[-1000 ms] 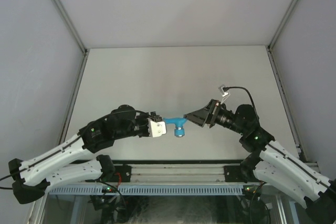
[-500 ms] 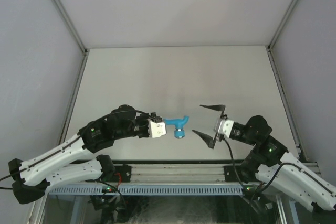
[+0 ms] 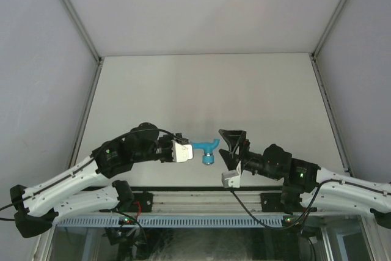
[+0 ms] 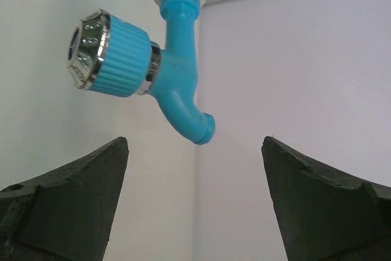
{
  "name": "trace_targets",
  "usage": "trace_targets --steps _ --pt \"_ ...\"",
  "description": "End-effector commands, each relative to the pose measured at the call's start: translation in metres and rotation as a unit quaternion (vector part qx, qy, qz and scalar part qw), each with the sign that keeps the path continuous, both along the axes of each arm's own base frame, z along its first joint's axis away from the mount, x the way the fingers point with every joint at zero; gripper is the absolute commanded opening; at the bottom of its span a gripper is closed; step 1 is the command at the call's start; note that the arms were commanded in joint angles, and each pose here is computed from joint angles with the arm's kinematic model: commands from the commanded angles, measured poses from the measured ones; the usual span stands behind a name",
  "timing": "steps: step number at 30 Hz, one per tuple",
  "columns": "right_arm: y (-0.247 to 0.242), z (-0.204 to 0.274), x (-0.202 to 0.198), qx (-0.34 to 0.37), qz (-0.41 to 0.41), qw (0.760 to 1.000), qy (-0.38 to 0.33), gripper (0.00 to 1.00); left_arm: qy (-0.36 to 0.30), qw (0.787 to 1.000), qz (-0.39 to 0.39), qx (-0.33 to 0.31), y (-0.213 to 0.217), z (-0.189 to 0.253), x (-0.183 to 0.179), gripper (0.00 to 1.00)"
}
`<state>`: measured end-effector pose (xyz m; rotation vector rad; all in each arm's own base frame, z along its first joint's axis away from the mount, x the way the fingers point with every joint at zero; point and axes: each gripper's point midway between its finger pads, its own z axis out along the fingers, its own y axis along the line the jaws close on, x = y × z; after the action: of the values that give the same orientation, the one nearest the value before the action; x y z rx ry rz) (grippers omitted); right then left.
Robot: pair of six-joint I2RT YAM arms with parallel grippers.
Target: Install the water faucets
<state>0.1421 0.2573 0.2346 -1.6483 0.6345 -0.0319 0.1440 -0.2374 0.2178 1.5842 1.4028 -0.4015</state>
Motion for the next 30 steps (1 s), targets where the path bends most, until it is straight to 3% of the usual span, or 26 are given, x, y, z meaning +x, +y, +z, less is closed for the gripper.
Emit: trace_targets --steps 1,11,20,26,30 --pt "0.002 0.025 0.005 0.014 -0.015 0.996 -0.087 0.85 -0.011 0.999 -0.011 -0.046 -0.01 0.03 -0.001 0.0" --pt "0.034 0.009 -0.018 0.006 0.058 0.996 -0.063 0.75 -0.007 0.999 -0.011 -0.047 -0.009 0.03 -0.002 0.0" --pt "0.033 0.029 -0.04 0.098 0.086 0.99 0.051 0.41 -0.004 0.999 -0.01 -0.047 -0.011 0.028 -0.002 0.0" --pt "0.031 0.026 -0.051 0.112 0.098 0.982 0.115 0.18 -0.007 0.999 -0.012 -0.049 -0.017 0.029 0.001 0.0" --pt "0.031 0.022 -0.054 0.117 0.095 0.976 0.158 0.12 -0.008 0.999 -0.013 -0.048 -0.019 0.029 0.003 0.0"
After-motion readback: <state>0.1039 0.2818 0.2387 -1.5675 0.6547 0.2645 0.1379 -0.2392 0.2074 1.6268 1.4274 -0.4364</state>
